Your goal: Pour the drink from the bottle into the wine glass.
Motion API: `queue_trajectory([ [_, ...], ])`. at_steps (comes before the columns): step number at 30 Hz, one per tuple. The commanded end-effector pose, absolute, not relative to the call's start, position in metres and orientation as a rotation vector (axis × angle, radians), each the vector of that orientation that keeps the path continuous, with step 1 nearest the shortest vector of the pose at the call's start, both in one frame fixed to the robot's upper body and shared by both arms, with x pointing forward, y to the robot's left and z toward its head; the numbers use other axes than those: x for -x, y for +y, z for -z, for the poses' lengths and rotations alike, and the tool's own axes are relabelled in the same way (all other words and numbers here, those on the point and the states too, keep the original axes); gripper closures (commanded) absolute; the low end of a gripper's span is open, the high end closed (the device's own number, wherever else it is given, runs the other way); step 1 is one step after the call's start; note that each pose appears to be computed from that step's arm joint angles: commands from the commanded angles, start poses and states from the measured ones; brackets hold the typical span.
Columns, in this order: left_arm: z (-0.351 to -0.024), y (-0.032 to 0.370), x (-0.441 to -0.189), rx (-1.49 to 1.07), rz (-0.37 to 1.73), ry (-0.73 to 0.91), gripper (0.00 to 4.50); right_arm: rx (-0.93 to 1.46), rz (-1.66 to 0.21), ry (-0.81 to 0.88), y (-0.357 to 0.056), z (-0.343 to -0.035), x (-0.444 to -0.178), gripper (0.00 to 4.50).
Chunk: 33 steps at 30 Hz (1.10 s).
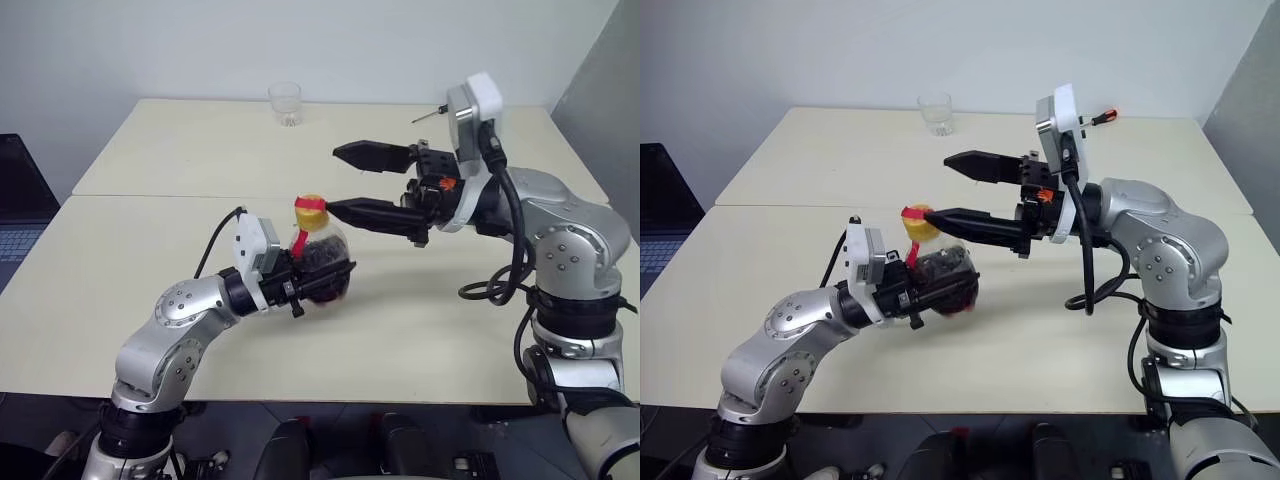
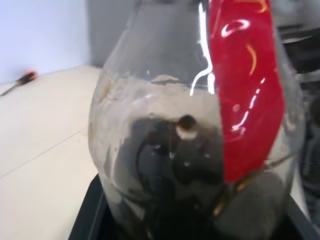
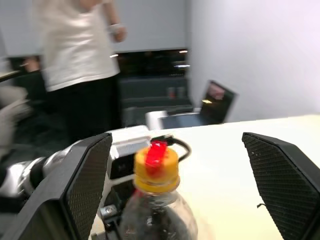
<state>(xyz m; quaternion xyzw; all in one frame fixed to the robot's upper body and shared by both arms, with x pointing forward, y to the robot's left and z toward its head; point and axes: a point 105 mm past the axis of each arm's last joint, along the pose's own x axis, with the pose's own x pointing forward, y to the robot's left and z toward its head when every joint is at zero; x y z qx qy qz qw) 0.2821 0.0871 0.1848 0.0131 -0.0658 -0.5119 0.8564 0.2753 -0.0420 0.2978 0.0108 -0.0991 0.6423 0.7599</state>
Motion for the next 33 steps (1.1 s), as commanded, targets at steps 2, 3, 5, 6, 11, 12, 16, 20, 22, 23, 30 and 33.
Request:
queue_trajectory([
  [2, -0.199, 0.077, -0.301, -0.065, 1.034, -0.224, 2.48, -0.025, -1.315, -0.261, -0.04, -0.303, -0.266, 0.05],
  [3, -0.199, 0.075, -0.304, -0.069, 1.037, -0.222, 2.48, -0.009, -1.287, -0.26, -0.038, -0.3, -0.267, 0.05],
  [5, -0.197, 0.07, -0.313, -0.09, 1.041, -0.225, 2.48, 0.006, -1.205, -0.271, -0.034, -0.298, -0.275, 0.05],
  [6, -0.196, 0.069, -0.319, -0.094, 1.033, -0.228, 2.48, 0.006, -1.161, -0.288, -0.031, -0.298, -0.28, 0.05],
  [11, -0.202, 0.065, -0.334, -0.119, 1.02, -0.272, 2.48, 0.046, -0.971, -0.322, -0.02, -0.293, -0.303, 0.05],
  [12, -0.202, 0.065, -0.335, -0.12, 1.022, -0.274, 2.48, 0.049, -0.958, -0.33, -0.018, -0.294, -0.305, 0.05],
  [16, -0.202, 0.066, -0.337, -0.134, 1.03, -0.278, 2.48, 0.055, -0.904, -0.355, -0.013, -0.297, -0.315, 0.05],
  [20, -0.2, 0.065, -0.335, -0.136, 1.041, -0.274, 2.48, 0.063, -0.887, -0.368, -0.011, -0.3, -0.32, 0.05],
  [22, -0.199, 0.065, -0.334, -0.136, 1.042, -0.273, 2.48, 0.068, -0.885, -0.37, -0.01, -0.3, -0.321, 0.05],
  [23, -0.199, 0.065, -0.333, -0.133, 1.045, -0.27, 2.48, 0.071, -0.885, -0.372, -0.01, -0.3, -0.321, 0.05],
  [30, -0.196, 0.064, -0.328, -0.125, 1.057, -0.257, 2.48, 0.081, -0.906, -0.364, -0.012, -0.298, -0.319, 0.05],
  [33, -0.197, 0.065, -0.33, -0.126, 1.053, -0.258, 2.48, 0.073, -0.923, -0.364, -0.012, -0.298, -0.316, 0.05],
])
